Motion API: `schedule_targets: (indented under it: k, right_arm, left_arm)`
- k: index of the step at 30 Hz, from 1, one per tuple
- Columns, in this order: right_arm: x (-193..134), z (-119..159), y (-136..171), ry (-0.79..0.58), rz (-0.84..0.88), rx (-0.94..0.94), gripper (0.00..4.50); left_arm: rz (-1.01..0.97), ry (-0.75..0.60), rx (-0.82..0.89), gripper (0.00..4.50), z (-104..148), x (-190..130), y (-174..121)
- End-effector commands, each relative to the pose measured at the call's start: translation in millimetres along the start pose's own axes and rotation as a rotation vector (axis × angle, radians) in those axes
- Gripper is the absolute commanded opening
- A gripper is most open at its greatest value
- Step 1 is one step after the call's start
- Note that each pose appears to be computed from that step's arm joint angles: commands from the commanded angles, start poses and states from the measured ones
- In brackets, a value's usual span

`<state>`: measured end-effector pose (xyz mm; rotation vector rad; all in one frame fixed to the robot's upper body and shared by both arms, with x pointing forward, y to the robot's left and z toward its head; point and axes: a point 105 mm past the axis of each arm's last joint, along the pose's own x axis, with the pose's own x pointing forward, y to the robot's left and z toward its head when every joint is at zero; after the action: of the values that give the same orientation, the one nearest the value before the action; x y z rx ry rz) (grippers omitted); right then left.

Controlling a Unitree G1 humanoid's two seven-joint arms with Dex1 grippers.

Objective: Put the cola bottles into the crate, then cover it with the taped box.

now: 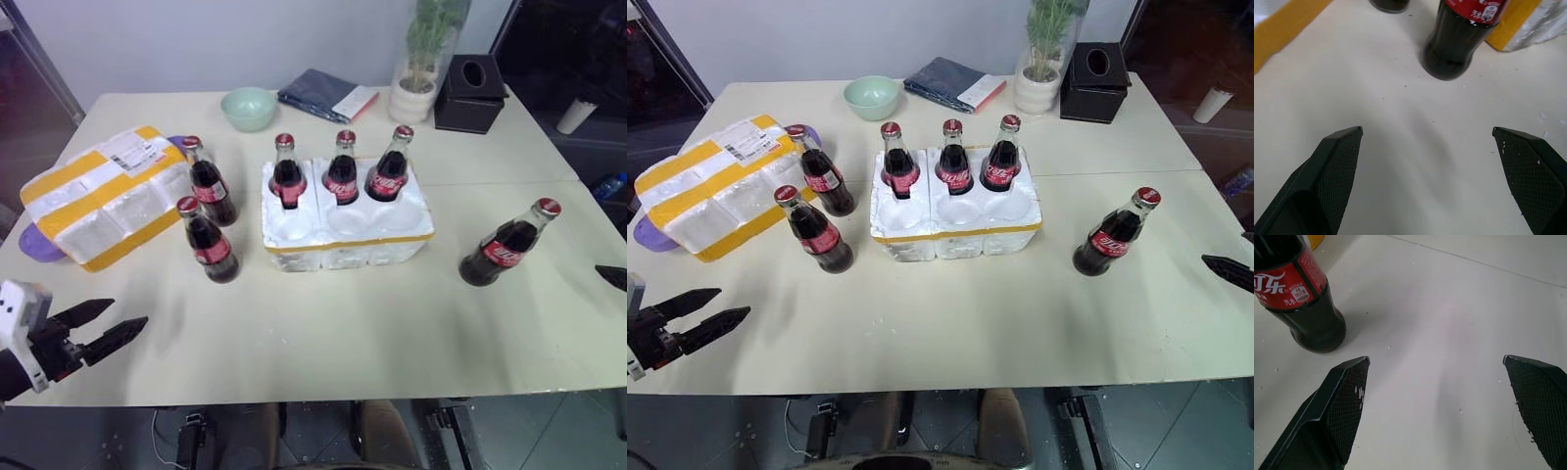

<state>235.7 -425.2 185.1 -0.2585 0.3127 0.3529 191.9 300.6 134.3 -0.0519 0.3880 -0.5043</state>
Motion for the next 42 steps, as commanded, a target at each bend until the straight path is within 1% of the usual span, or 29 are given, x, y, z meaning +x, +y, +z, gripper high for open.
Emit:
schedule_targets:
  k: [1, 8, 14, 16, 19, 21, 23, 27, 30, 31, 34, 37, 39, 42]
  right_arm:
    - [-3, 8, -2, -0.028, -0.007, -0.024, 4.50]
    - [-5, 6, 0, -0.031, -0.011, -0.014, 4.50]
    - [-5, 4, 0, -0.035, -0.020, 0.004, 4.50]
    - [-6, 6, 3, -0.025, 0.009, 0.007, 4.50]
    - [-10, 23, 1, -0.048, 0.023, -0.002, 4.50]
    - [-13, 41, 3, -0.058, 0.057, -0.034, 4.50]
    - [-16, 66, 10, -0.076, 0.124, -0.068, 4.50]
    - [-15, 123, 41, -0.136, 0.326, -0.131, 4.50]
    - [-11, 162, 76, -0.188, 0.501, -0.179, 4.50]
    - [-9, 170, 89, -0.196, 0.561, -0.195, 4.50]
    - [-7, 186, 124, -0.193, 0.716, -0.260, 4.50]
    - [-4, 194, 145, -0.200, 0.803, -0.297, 4.50]
    - [-2, 197, 155, -0.210, 0.845, -0.305, 4.50]
    - [0, 199, 164, -0.220, 0.873, -0.308, 4.50]
  left_arm:
    - [-0.026, 0.010, 0.048, 4.44, 5, -2, -3]
    - [0.054, -0.032, 0.076, 4.44, 14, 5, 12]
    - [0.063, -0.042, 0.091, 4.44, 19, 10, 16]
    - [0.046, -0.083, 0.084, 4.44, 26, 13, 16]
    - [-0.008, -0.137, 0.084, 4.44, 41, 18, 8]
    - [-0.070, -0.142, 0.082, 4.44, 50, 19, 0]
    - [-0.150, -0.139, 0.089, 4.44, 59, 21, -10]
    - [-0.262, -0.107, 0.140, 4.44, 71, 30, -22]
    - [-0.289, -0.092, 0.188, 4.44, 76, 47, -22]
    - [-0.297, -0.094, 0.195, 4.44, 78, 53, -21]
    - [-0.312, -0.076, 0.239, 4.44, 75, 69, -19]
    - [-0.301, -0.100, 0.253, 4.44, 76, 83, -13]
    - [-0.291, -0.109, 0.264, 4.44, 76, 94, -10]
    - [-0.322, -0.110, 0.277, 4.44, 75, 106, -15]
